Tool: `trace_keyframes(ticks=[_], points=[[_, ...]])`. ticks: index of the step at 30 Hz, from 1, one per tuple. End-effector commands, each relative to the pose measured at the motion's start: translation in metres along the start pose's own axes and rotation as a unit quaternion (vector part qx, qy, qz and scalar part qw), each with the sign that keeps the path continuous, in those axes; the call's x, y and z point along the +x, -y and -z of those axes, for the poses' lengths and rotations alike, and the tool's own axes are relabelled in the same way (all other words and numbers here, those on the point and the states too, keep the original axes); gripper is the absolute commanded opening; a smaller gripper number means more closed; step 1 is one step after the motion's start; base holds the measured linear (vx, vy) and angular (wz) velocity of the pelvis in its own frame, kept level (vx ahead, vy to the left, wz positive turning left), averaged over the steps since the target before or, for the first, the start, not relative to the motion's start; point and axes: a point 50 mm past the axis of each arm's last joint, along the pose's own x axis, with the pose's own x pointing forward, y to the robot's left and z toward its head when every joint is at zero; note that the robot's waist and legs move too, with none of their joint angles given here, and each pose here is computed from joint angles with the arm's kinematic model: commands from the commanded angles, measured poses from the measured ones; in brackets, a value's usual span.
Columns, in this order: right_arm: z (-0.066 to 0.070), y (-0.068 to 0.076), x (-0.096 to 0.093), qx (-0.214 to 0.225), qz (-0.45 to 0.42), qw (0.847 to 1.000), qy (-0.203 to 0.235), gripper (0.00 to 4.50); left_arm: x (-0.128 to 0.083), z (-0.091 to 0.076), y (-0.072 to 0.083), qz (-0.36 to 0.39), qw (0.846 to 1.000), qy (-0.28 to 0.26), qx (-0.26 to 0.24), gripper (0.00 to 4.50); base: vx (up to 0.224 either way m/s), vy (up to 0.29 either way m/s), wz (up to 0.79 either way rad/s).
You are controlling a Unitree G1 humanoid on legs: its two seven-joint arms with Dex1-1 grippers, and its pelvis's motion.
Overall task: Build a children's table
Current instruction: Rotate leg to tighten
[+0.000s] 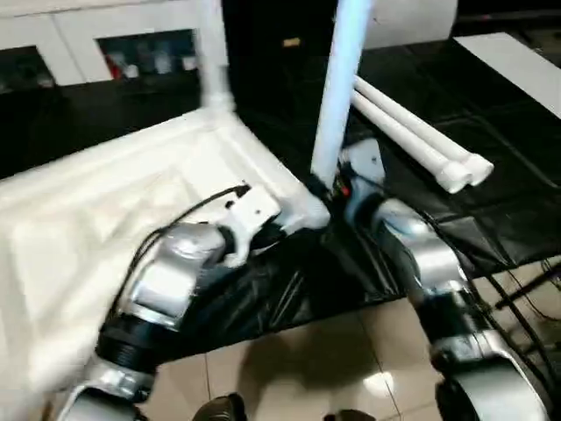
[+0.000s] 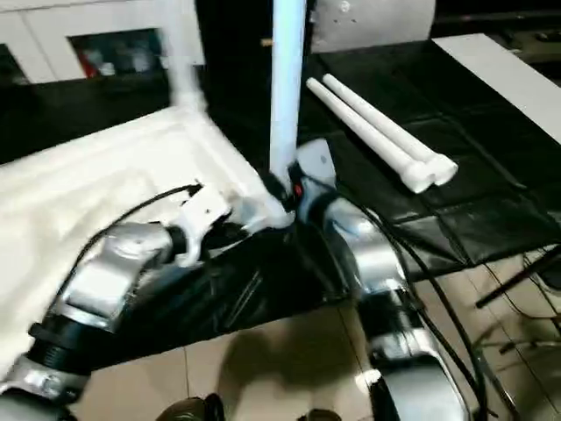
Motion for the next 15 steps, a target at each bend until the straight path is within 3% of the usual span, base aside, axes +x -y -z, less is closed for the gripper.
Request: trace_keyframes(ticks=[1, 10, 15], points=[[0.066, -0.002, -0.012, 0.046, 0.027, 0.988, -0.147, 1.86, 0.006, -0.024, 0.027, 0.069, 0.996, 0.045, 0.044, 0.00, 0.000, 0.000, 0.00], [0.070, -0.012, -0.008, 0.078, 0.000, 0.985, -0.154, 1.86, 0.001, -0.018, 0.022, 0.047, 0.997, 0.010, 0.059, 0.00, 0.000, 0.000, 0.00], [0.071, -0.013, -0.007, 0.068, -0.012, 0.985, -0.160, 1.86, 0.000, -0.018, 0.021, 0.050, 0.997, 0.009, 0.060, 0.00, 0.000, 0.000, 0.00]])
